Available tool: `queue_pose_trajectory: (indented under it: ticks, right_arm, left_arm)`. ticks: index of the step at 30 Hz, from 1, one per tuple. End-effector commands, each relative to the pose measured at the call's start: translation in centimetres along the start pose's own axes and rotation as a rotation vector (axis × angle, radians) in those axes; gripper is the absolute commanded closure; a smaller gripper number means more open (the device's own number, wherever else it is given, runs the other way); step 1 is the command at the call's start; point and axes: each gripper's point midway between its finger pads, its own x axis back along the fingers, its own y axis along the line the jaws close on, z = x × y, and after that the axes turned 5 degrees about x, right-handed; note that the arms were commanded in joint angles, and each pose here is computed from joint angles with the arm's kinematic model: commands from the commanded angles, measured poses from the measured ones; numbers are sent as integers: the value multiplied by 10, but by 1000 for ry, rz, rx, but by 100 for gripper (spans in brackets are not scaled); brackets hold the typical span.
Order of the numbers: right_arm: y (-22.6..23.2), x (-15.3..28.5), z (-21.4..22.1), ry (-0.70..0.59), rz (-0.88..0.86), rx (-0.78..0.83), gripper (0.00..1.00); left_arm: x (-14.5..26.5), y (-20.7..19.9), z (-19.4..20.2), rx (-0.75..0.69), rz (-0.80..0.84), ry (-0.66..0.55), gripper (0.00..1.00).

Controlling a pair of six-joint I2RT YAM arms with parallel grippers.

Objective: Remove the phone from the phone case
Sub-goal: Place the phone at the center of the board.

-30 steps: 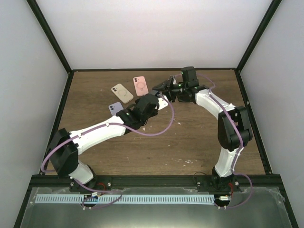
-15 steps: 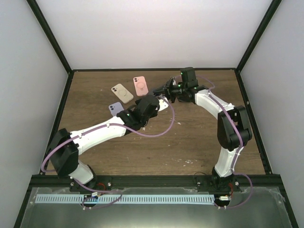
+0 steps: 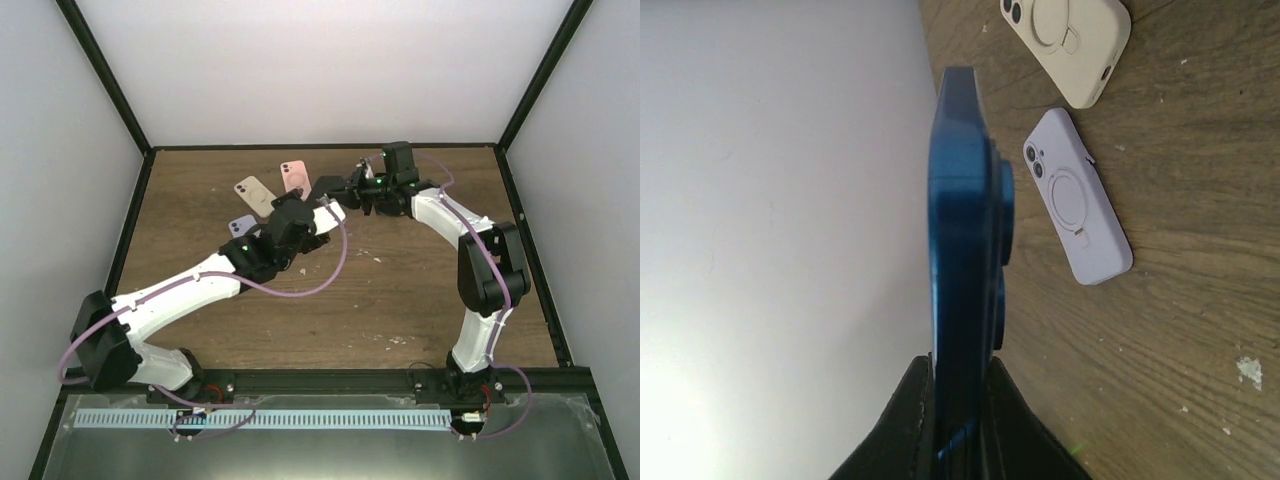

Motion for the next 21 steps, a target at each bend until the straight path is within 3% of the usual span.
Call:
queue_pose_trajectory:
  ticks: [1, 5, 14, 21]
  right_arm:
    - [22, 10, 3, 7, -53, 159, 99]
    - [30, 20, 7, 17, -73, 282, 99]
    - [20, 65, 23, 11, 2, 660, 99]
    - [-33, 102, 40, 74, -14, 709, 99]
  left_arm:
    - [13, 2, 3, 58, 57, -17, 8]
    - [22, 14, 9, 144, 122, -12, 1]
    - [31, 45, 27, 272, 133, 3, 0]
    - [35, 43, 28, 283, 178, 7, 0]
